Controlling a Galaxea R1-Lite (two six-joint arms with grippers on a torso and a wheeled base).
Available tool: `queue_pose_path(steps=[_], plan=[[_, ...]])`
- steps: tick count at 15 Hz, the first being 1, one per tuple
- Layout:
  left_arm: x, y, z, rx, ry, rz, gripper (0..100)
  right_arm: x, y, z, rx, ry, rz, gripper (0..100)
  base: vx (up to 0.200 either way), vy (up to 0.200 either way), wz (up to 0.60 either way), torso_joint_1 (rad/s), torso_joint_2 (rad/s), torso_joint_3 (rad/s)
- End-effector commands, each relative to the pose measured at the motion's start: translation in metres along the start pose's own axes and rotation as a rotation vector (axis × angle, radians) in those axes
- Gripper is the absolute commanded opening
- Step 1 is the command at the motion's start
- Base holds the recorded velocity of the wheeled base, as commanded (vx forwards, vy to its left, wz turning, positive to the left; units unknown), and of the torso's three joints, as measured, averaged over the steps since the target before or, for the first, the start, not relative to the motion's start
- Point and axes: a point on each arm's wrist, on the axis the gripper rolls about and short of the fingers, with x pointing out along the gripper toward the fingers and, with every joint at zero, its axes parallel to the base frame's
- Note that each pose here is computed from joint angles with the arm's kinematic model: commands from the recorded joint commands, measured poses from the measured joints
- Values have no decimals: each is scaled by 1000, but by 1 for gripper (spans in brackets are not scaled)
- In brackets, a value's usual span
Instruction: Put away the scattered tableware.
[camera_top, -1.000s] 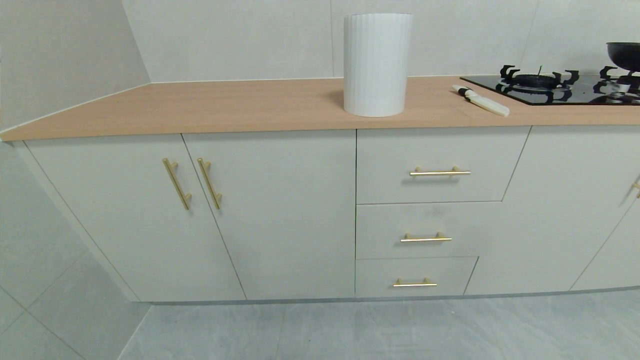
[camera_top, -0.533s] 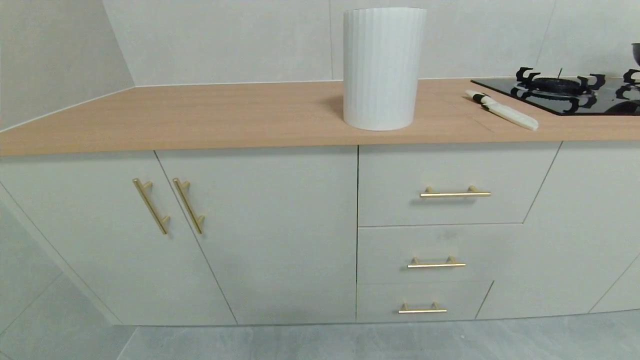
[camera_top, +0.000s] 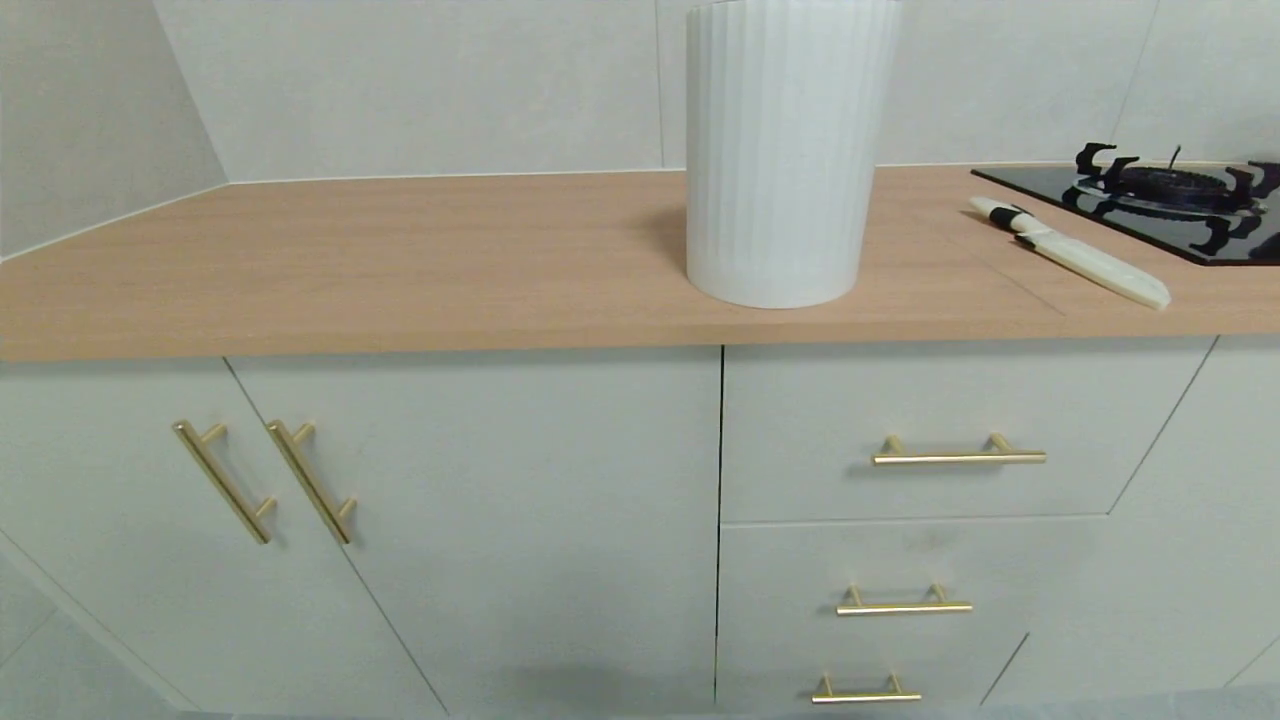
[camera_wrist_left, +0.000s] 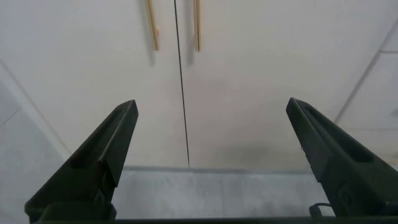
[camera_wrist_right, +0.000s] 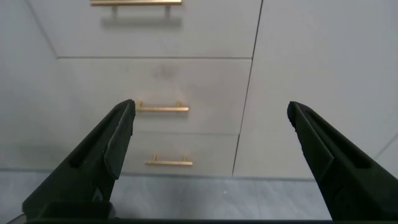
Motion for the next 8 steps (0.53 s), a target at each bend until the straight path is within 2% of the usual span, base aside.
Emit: queue_pose_path(steps=[1,2,8], plan=[[0,0,0,-2,1,0,100,0,0,0,-1,1,0,100,200,0,0,2,2,-7],[0,0,0,0,1,0,100,0,0,0,0,1,0,100,200,0,0,-2,2,7],[0,0,0,-2,1,0,100,0,0,0,0,1,0,100,0,0,0,0,0,0]])
